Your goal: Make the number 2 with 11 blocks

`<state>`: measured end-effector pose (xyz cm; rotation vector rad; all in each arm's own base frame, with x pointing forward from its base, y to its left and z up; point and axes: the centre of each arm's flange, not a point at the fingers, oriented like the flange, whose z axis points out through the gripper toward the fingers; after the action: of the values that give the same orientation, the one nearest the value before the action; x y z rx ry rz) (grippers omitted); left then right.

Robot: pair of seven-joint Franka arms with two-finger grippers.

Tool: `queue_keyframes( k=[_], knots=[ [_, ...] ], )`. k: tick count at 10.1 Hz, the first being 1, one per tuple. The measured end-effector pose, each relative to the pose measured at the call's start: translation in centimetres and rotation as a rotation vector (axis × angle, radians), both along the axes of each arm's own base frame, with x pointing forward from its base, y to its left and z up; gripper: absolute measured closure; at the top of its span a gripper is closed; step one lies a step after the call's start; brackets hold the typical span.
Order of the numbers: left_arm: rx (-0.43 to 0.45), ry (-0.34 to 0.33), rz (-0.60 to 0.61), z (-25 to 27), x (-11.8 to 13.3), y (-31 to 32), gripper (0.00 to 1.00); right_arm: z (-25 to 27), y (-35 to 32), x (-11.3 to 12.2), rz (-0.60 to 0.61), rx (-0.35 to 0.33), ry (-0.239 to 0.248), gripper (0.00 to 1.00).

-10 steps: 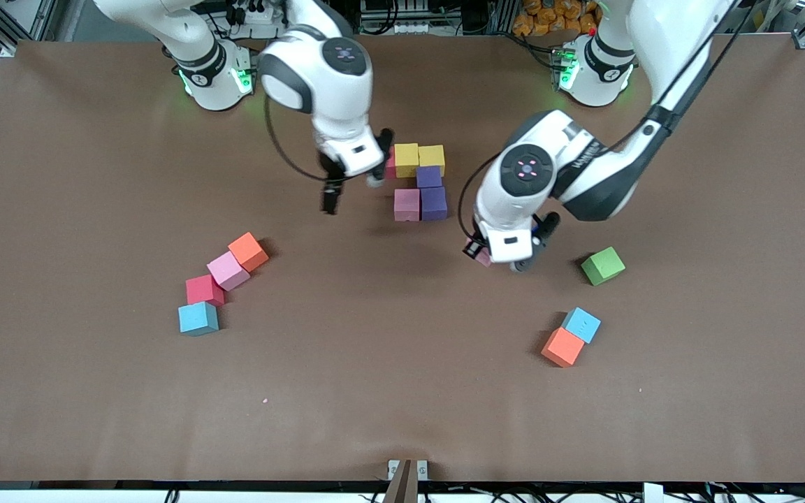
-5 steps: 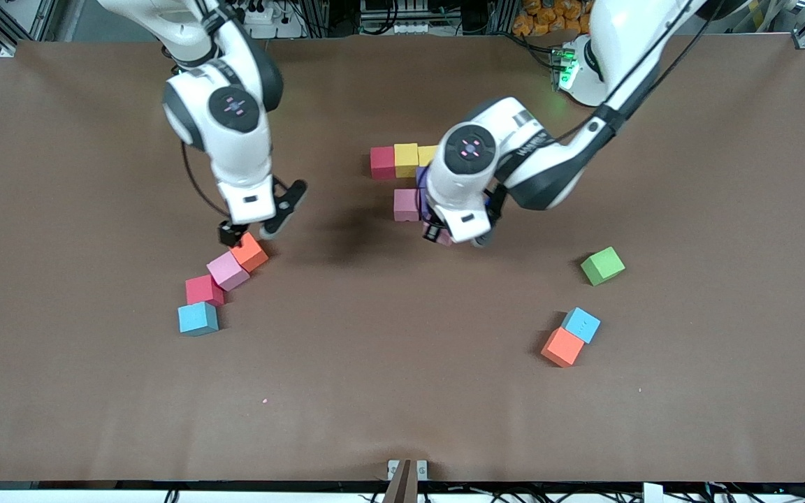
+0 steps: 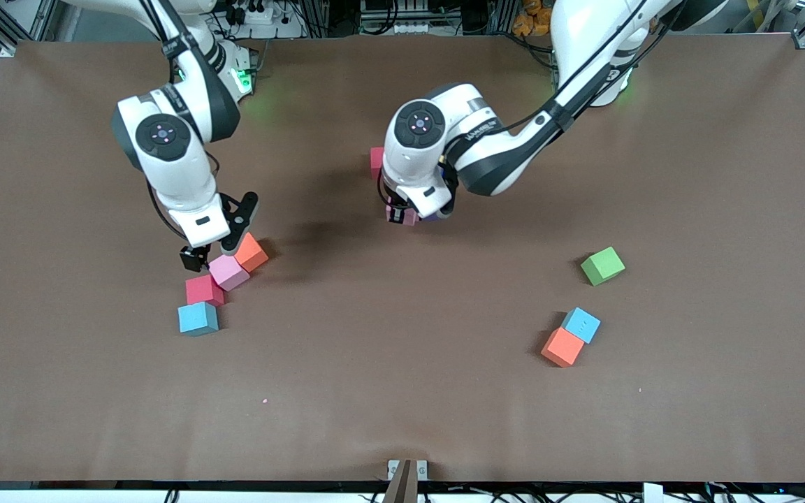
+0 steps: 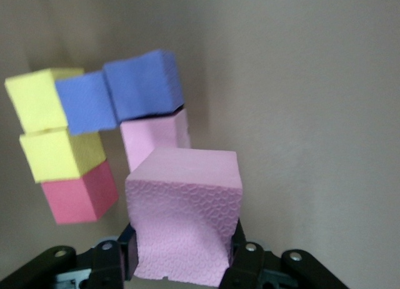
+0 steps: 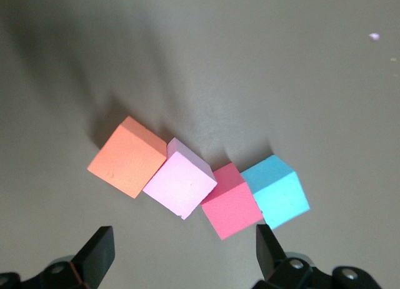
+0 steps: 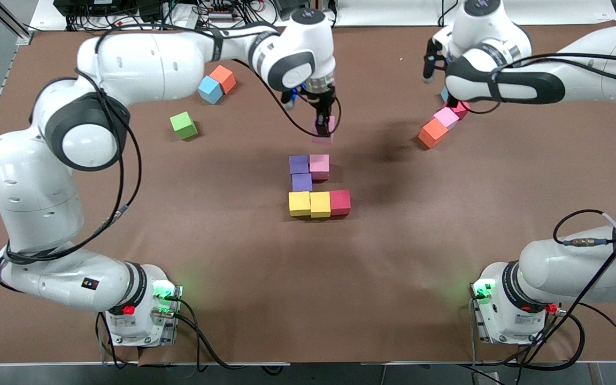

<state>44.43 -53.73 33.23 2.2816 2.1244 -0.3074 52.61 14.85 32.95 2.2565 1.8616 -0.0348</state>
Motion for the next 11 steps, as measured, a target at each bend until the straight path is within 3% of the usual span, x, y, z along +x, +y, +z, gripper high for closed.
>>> queue_keyframes(
  k=[4,6,8,11],
  knots=[
    [0.035,-0.030,0.139,-3.0,-3.6,-3.8,0.44,-2.8,-1.4,-1.0,0.321,-0.022,0.094,0.00],
    [0.003,-0.037,0.157,-3.7,-3.8,-4.5,0.44,-4.9,-0.8,-0.5,0.505,0.017,0.078,0.00],
    [-0.005,-0.037,0.168,-3.8,-3.8,-4.7,0.44,-8.0,-0.9,-0.1,0.590,0.063,0.084,0.00],
    [-0.001,-0.031,0.173,-4.3,-3.9,-4.7,0.44,-9.0,-0.3,-0.3,0.639,0.073,0.098,0.00]
  ],
)
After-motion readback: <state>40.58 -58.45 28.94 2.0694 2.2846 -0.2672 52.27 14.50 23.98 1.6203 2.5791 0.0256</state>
